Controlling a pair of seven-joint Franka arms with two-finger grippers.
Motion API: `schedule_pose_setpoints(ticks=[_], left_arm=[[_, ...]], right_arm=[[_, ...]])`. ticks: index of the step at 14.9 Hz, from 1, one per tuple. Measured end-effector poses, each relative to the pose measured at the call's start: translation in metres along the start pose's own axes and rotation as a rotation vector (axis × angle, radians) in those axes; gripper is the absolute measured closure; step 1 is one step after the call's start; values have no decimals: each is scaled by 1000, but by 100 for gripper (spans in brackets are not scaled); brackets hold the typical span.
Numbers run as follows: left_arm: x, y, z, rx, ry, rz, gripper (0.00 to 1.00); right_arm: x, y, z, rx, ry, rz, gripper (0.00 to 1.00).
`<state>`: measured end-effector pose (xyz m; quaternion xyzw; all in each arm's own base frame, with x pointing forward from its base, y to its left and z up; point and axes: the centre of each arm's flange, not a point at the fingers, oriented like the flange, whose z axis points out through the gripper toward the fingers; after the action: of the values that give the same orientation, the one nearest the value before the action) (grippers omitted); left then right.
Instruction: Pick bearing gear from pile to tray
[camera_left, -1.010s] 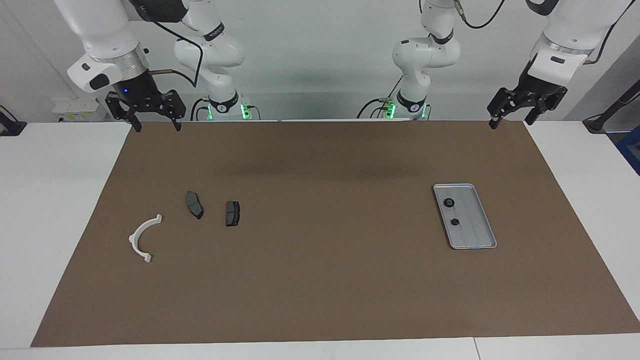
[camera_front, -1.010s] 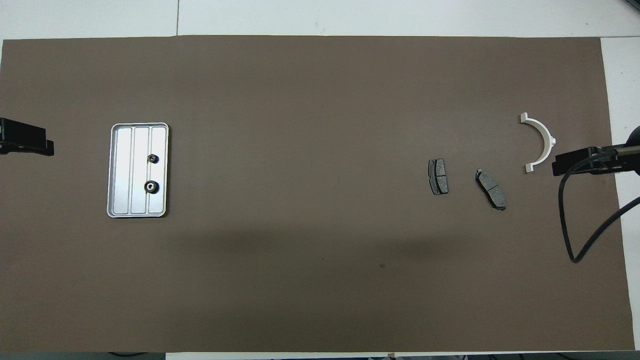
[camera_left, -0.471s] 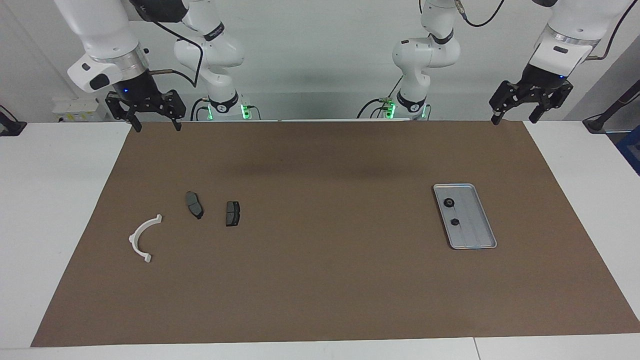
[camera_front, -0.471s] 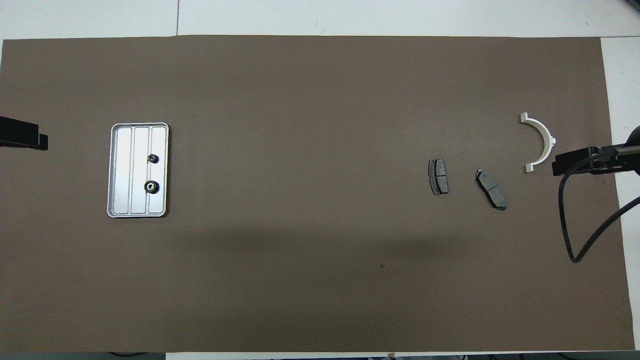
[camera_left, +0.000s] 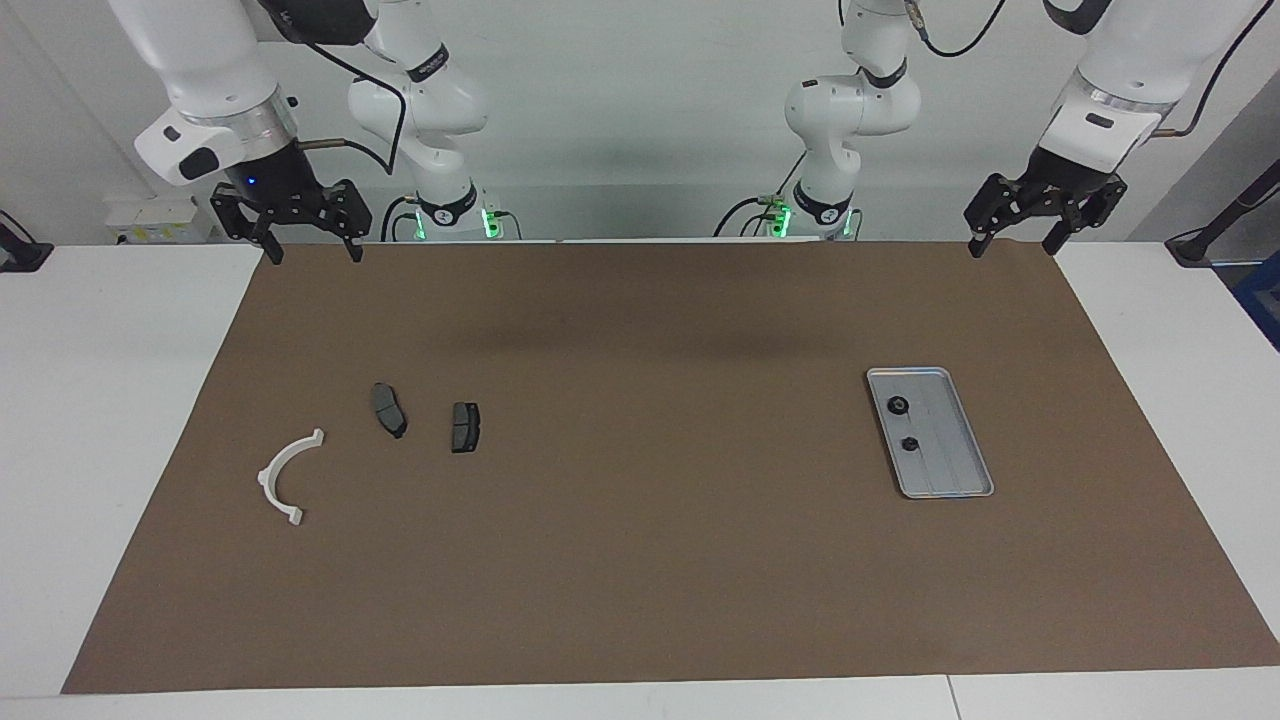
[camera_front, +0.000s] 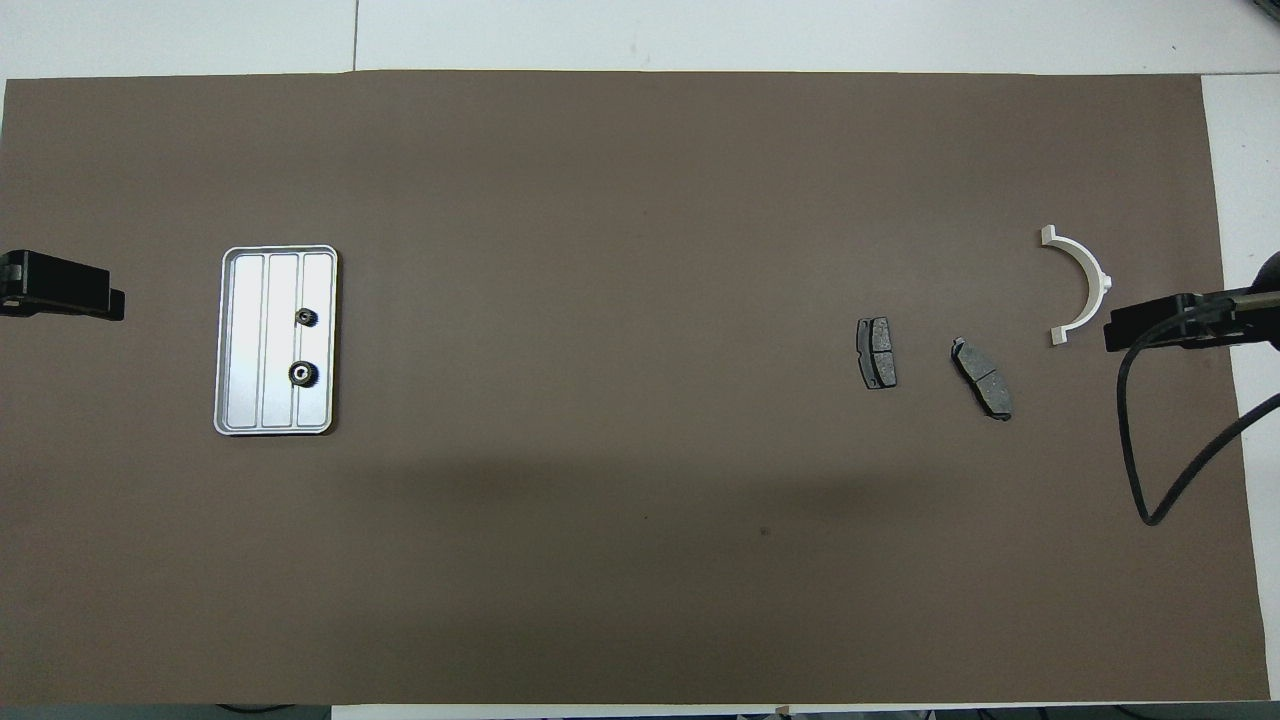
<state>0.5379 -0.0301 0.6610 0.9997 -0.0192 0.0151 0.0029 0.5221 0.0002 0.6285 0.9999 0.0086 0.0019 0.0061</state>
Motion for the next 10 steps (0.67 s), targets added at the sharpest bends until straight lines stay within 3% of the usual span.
schedule_pose_setpoints(ticks=[10], left_arm=[[-6, 2, 0, 0, -5, 16, 0]], right_arm=[[0, 0, 0, 0, 0, -1, 0]])
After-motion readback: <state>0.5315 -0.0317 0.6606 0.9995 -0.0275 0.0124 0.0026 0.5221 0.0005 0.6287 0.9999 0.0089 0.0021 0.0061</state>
